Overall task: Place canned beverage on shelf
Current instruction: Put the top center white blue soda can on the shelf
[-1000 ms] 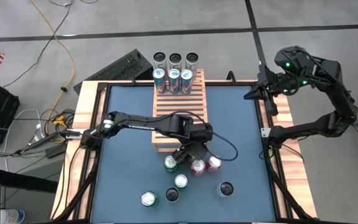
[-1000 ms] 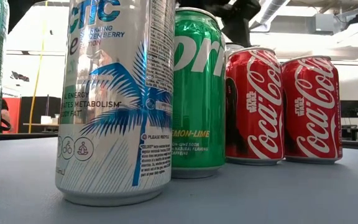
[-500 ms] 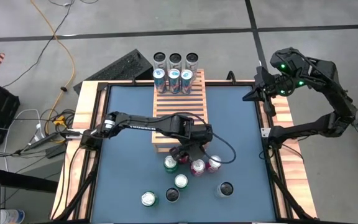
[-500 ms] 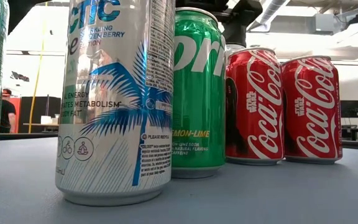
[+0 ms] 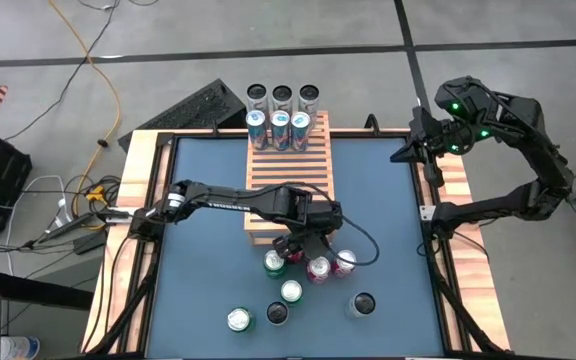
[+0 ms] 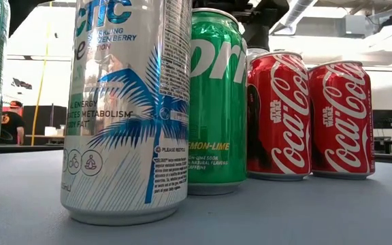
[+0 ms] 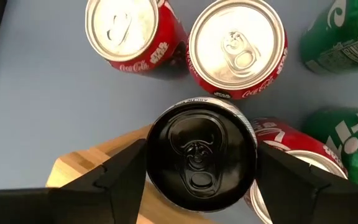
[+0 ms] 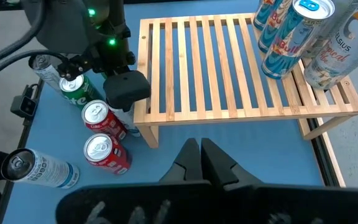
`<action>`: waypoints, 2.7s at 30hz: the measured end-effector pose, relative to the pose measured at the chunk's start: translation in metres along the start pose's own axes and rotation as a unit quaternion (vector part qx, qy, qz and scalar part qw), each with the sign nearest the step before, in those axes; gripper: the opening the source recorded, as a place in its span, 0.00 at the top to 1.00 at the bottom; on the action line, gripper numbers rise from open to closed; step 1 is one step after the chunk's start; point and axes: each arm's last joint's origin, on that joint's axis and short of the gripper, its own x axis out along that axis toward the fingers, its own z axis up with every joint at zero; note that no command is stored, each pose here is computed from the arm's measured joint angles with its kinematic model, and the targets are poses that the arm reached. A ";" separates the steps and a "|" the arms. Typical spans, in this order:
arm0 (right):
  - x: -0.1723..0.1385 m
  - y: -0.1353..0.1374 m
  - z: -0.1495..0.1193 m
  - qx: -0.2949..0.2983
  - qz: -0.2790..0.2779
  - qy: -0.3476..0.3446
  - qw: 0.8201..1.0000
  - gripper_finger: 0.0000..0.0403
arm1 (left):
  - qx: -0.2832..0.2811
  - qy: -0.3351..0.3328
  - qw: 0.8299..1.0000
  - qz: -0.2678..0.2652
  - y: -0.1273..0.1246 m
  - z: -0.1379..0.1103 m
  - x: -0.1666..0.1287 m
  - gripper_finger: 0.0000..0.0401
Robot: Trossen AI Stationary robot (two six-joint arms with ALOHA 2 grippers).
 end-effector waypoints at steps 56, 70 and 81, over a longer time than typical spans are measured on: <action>0.000 -0.003 0.004 -0.032 -0.018 -0.016 0.999 1.00 | -0.114 -0.039 0.973 0.197 -0.013 0.021 -0.161 0.39; 0.010 -0.013 0.015 -0.041 -0.038 -0.033 0.998 1.00 | -0.206 0.021 0.952 0.225 -0.018 -0.039 -0.224 0.39; 0.044 -0.041 0.029 -0.024 -0.049 -0.015 0.998 1.00 | -0.177 0.122 0.961 0.174 -0.012 -0.092 -0.228 0.39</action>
